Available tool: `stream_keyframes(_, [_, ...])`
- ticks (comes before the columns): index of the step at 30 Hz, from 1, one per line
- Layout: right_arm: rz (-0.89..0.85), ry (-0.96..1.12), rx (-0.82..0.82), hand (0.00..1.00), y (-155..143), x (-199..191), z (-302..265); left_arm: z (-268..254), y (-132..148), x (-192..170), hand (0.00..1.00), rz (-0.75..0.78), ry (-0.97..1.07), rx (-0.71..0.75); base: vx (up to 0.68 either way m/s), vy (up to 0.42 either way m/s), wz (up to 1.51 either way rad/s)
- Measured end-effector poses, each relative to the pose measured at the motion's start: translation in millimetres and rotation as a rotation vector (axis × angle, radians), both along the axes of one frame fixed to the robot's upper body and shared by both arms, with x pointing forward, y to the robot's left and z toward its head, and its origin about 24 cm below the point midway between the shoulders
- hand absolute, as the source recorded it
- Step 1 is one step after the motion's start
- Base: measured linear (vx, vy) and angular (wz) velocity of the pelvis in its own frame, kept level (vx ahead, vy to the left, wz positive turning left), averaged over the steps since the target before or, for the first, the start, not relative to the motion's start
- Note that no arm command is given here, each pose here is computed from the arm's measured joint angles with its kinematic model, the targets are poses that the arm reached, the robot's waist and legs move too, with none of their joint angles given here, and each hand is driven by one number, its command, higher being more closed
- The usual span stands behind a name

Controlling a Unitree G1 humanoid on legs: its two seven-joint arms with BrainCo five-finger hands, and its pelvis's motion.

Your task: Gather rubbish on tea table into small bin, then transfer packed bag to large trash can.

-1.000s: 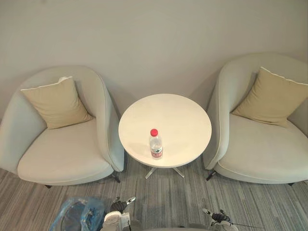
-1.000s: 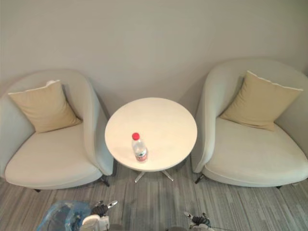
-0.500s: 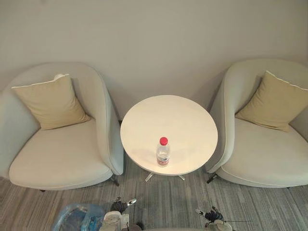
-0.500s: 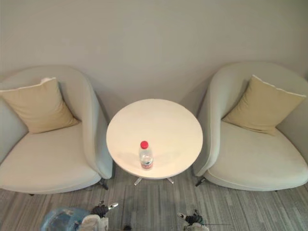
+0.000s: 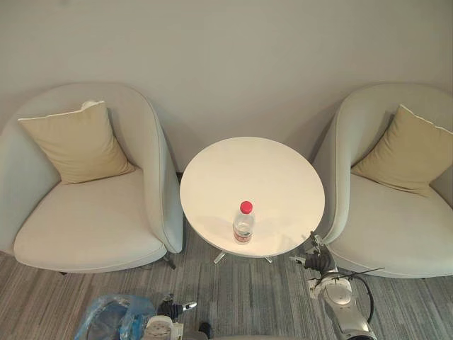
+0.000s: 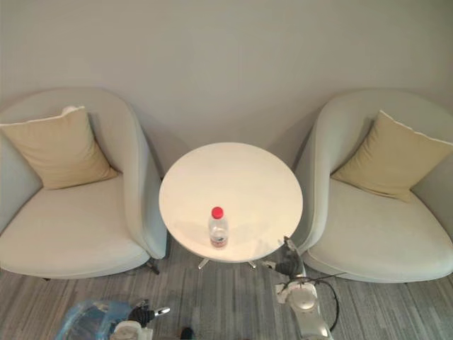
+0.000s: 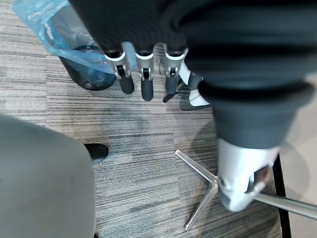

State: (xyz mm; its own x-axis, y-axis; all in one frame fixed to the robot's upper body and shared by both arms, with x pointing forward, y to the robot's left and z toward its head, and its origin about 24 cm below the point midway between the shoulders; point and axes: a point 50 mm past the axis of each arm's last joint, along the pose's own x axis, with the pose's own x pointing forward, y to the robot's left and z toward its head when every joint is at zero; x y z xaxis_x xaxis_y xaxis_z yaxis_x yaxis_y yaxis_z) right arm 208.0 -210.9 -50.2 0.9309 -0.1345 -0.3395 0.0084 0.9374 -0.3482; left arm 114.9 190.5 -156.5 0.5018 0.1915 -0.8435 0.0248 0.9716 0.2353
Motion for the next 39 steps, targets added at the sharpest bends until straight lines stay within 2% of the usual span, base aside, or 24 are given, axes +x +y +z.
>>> stream_keyframes(7, [0.172, -0.041, -0.069, 0.00, 16.9, 11.1, 11.5, 1.6, 0.0, 2.9, 0.00, -0.043, -0.013, 0.002, -0.03, -0.007, 0.07])
stream_keyframes(15, [0.290, -0.085, -0.107, 0.00, 38.8, 28.1, 21.1, 4.4, -0.7, 8.5, 0.00, -0.040, -0.043, 0.000, 0.01, -0.011, 0.18])
stream_keyframes(21, [0.284, -0.128, -0.105, 0.00, 50.5, 45.9, 28.5, 7.5, -1.1, 15.4, 0.00, -0.034, -0.073, 0.001, 0.01, -0.003, 0.09])
stream_keyframes(32, [0.231, -0.109, -0.053, 0.00, 63.2, 55.4, 23.7, 13.6, -2.4, 29.4, 0.00, -0.027, -0.125, 0.007, -0.01, 0.002, 0.14])
stream_keyframes(33, [0.224, -0.111, -0.037, 1.00, 63.7, 56.5, 24.4, 13.9, -2.7, 30.2, 0.00, -0.027, -0.127, 0.006, -0.01, 0.009, 0.09])
stream_keyframes(39, [0.174, -0.119, -0.008, 1.00, 64.1, 60.4, 25.0, 14.5, -2.3, 31.2, 0.00, -0.019, -0.132, 0.006, 0.00, 0.008, 0.16])
